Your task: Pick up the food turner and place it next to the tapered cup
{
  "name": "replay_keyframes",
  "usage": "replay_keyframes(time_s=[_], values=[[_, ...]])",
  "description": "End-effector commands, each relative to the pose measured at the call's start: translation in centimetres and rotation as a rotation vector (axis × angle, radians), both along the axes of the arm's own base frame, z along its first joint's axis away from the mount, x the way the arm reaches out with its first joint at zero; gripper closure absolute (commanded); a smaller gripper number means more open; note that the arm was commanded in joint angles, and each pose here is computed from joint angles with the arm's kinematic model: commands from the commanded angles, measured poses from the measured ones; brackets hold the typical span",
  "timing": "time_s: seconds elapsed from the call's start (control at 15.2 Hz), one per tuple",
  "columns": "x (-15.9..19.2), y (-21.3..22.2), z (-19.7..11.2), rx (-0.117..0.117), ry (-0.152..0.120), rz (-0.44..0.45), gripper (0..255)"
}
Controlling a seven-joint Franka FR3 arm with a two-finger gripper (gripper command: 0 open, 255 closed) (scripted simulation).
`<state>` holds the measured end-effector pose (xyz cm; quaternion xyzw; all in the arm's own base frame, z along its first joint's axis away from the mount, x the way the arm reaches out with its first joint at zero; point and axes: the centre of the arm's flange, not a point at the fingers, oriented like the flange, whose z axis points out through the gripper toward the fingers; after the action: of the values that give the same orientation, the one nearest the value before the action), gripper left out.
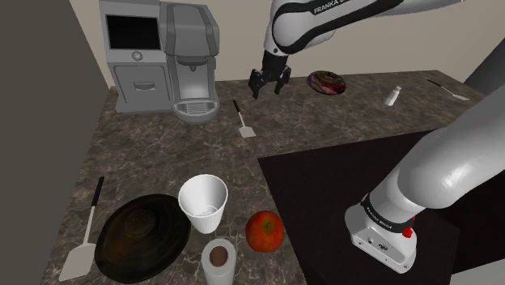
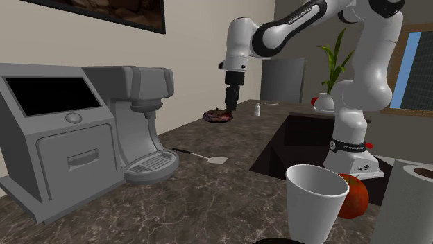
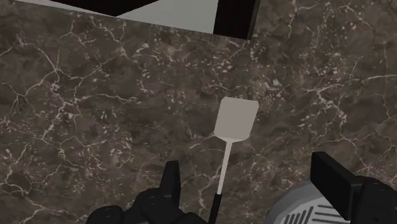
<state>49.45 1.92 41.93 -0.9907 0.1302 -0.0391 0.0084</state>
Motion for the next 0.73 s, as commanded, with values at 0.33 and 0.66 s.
replay_keyframes(time_s=[0.33,0.66], values=[[6.7,-0.7,-6.8,-0.009,0.007,-0.101,0],[11.3,-1.5,-11.5,-0.015,0.013,-0.172,0]])
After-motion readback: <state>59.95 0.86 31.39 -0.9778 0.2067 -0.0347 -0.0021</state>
